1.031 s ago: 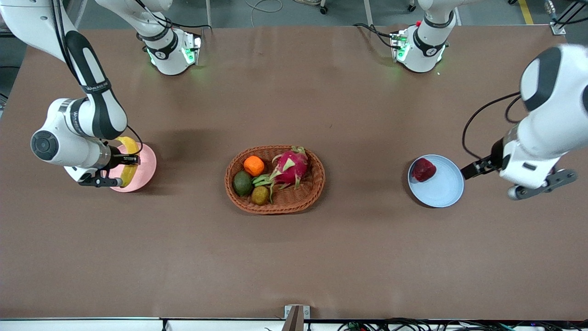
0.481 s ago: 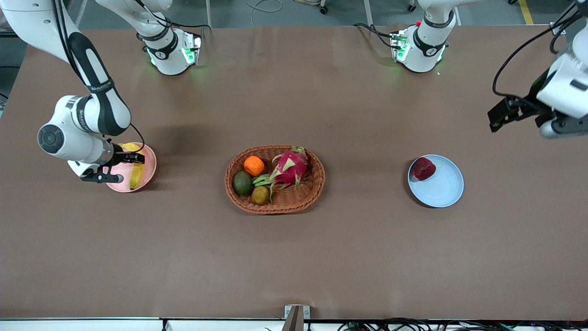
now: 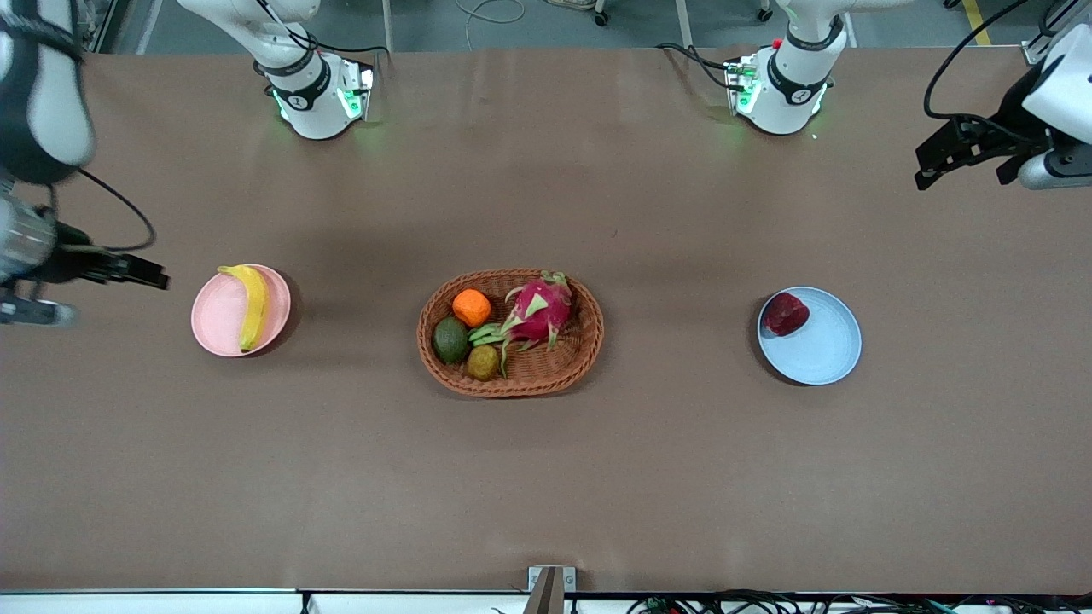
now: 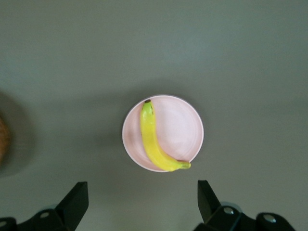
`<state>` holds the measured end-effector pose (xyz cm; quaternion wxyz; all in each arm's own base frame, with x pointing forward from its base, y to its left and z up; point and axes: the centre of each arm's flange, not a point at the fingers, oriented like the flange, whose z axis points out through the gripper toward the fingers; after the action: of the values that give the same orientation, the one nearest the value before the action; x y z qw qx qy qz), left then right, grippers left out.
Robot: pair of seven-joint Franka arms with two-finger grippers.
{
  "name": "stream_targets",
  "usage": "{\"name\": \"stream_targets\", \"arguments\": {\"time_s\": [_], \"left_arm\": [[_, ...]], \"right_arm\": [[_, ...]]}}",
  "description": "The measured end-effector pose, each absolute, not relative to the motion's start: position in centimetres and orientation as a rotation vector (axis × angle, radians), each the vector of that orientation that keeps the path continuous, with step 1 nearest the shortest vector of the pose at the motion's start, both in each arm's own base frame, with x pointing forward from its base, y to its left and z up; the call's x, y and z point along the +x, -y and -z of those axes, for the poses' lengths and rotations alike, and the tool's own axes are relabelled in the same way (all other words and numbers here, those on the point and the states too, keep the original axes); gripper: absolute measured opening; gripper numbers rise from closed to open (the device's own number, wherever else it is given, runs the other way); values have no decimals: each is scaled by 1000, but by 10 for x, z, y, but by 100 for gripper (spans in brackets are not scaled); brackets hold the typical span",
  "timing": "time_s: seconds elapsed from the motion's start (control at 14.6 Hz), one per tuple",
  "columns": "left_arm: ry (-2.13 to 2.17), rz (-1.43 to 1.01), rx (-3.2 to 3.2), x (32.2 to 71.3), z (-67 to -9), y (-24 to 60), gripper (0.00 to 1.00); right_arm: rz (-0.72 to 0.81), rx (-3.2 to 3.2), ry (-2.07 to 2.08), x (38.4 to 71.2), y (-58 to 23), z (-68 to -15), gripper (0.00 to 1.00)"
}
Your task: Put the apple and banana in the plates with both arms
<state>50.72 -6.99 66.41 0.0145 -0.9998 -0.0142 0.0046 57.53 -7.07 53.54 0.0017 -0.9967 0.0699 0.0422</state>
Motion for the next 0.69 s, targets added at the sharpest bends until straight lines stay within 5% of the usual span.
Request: {"name": "stream_targets", "arguments": {"time_s": [0.27, 0.69], "left_arm": [[30, -30, -3109, 502, -663, 74, 100], [33, -36, -3108, 502, -662, 73, 100]], "right_arm": [[5, -3138, -165, 582, 41, -610, 100], [69, -3140, -135, 591, 43, -626, 100]]}}
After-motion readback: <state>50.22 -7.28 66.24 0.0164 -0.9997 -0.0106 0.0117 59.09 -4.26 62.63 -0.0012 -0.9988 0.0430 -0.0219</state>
